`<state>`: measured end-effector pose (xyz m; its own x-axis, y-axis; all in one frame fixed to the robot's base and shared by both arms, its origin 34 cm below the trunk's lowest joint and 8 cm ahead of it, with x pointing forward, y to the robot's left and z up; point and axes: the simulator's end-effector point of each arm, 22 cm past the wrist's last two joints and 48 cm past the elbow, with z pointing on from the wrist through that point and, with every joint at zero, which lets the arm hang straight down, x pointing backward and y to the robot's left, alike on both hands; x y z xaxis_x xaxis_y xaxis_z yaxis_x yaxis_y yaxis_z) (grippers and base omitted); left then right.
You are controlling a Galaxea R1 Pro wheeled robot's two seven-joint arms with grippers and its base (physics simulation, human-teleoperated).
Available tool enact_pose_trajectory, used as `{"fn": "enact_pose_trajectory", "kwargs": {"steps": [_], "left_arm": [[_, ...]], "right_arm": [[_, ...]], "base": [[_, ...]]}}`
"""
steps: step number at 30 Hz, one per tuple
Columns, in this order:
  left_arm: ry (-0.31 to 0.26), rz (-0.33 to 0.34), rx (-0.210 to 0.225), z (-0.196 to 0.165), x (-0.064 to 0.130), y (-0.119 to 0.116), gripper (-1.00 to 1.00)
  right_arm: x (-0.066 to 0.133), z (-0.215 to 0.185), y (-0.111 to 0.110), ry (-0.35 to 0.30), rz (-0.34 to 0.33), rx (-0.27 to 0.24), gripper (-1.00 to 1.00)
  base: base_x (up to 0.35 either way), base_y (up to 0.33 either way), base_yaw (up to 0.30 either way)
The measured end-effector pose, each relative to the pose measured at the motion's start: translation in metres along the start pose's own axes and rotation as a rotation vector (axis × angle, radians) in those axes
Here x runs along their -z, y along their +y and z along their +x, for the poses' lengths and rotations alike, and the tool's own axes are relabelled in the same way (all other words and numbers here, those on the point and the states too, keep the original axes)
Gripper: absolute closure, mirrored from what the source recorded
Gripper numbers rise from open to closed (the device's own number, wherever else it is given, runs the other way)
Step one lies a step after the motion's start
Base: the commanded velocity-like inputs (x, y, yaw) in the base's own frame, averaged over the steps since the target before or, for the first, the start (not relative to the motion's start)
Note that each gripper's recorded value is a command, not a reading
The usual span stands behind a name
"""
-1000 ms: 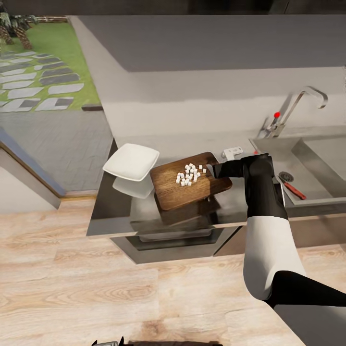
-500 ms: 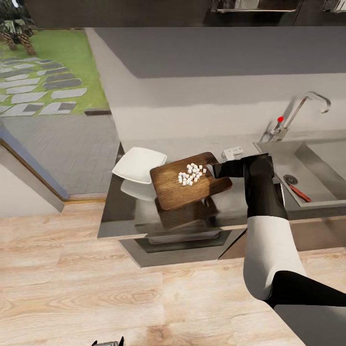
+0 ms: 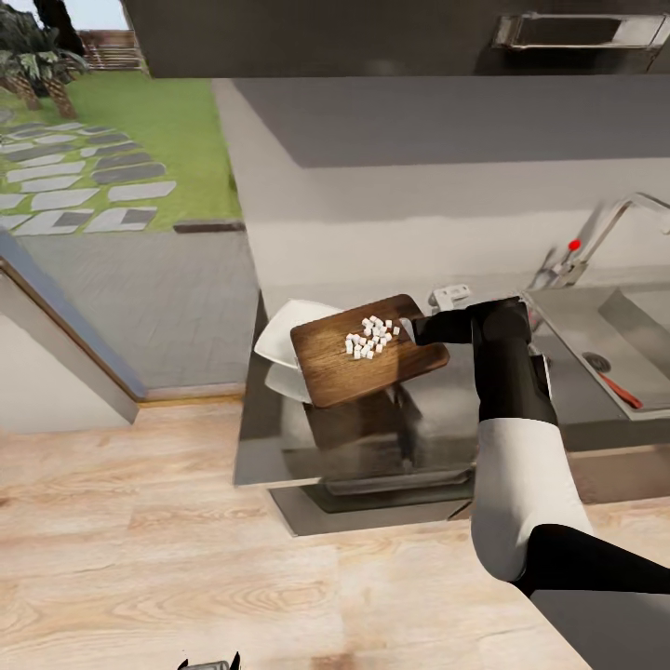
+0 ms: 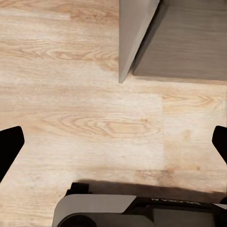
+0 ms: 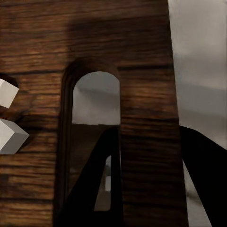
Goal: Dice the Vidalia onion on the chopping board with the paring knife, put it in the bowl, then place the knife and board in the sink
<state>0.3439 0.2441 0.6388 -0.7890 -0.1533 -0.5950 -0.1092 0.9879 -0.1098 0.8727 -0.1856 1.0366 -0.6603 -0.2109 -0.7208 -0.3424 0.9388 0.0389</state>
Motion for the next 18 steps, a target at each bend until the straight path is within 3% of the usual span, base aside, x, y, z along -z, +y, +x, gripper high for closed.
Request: {"fn": "enact_pose_trajectory", "kwargs": {"steps": [8,18], "left_arm": [[-0.009,0.001,-0.001,-0.004,0.000,0.000,-1.00],[-0.012,0.004,-0.002,-0.005,0.001,-0.001,-1.00]], "right_arm": [[0.007,-0.006,0.000,-0.012,0.003,0.003,1.00],[0.016,-0.015,0.002,-0.028,0.004,0.005,1.00]], "base": [[0.139,0.245,0.000],[0.009,0.025,0.000]]}}
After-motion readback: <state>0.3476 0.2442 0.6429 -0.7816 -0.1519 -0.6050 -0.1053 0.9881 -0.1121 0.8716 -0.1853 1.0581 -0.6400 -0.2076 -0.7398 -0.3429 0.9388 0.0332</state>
